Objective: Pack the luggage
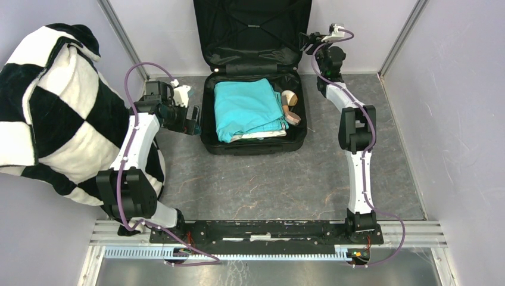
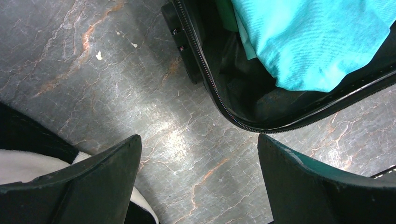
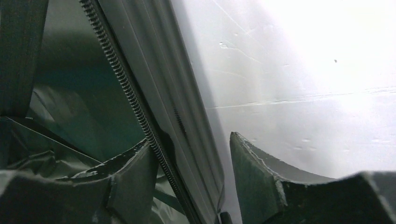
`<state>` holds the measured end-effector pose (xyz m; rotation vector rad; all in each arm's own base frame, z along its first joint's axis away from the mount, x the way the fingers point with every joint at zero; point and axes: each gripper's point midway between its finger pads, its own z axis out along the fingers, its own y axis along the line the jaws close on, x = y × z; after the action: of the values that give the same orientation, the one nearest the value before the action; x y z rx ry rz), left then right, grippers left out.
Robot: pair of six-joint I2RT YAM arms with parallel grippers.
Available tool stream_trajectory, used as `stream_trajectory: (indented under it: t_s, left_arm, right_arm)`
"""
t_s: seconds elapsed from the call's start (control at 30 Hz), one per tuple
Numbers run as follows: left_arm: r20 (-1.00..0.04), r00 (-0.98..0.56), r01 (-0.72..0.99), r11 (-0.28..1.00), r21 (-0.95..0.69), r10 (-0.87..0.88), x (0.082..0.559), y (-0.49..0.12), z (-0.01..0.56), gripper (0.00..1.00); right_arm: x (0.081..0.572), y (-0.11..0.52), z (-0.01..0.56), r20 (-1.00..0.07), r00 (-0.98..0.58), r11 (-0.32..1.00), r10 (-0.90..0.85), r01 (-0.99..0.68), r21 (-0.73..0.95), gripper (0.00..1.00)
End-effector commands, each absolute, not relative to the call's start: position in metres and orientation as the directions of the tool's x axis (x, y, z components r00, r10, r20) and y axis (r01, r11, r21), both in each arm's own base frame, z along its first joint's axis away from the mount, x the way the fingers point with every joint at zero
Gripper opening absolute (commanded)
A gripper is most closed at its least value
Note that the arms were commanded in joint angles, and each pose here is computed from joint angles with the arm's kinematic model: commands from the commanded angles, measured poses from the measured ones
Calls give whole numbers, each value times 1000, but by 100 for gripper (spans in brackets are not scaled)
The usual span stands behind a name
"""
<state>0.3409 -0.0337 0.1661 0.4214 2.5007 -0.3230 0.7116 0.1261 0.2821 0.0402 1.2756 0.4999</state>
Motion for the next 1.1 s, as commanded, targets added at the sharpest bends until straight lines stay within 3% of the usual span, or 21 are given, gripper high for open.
stream_trajectory:
  t_s: [0.0, 0.17, 0.27, 0.33, 0.37, 0.63, 0.87, 1.07]
  left_arm:
    - [-614, -748, 396, 912, -106, 253, 349, -31, 175, 100]
    - [-603, -756, 391, 914, -107, 253, 348, -29, 169, 100]
    - [-596, -763, 382, 918, -104, 250, 349, -27, 167, 100]
    - [-593, -766, 378, 920, -100, 250, 348, -26, 166, 100]
    - [-592, -767, 376, 921, -100, 249, 347, -26, 166, 100]
    - [-647, -726, 374, 923, -87, 234, 344, -28, 193, 100]
    - [-669, -705, 371, 926, -66, 235, 330, -25, 208, 100]
    - [-693, -681, 377, 925, -51, 239, 316, -26, 225, 100]
  right_arm:
    - [709, 129, 324, -819, 340, 856, 462, -413, 312, 61]
    - [705, 139, 322, -810, 346, 840, 474, -454, 297, 49]
    - [693, 147, 334, -796, 361, 823, 485, -495, 277, 29]
    - [681, 150, 349, -781, 384, 813, 493, -523, 256, 7]
    - [673, 151, 360, -775, 400, 814, 490, -528, 242, 0]
    - [614, 153, 387, -754, 458, 814, 470, -555, 171, 0]
    - [557, 158, 360, -785, 417, 807, 458, -566, 170, 3]
    - [505, 161, 315, -874, 436, 899, 215, -438, 3, 3]
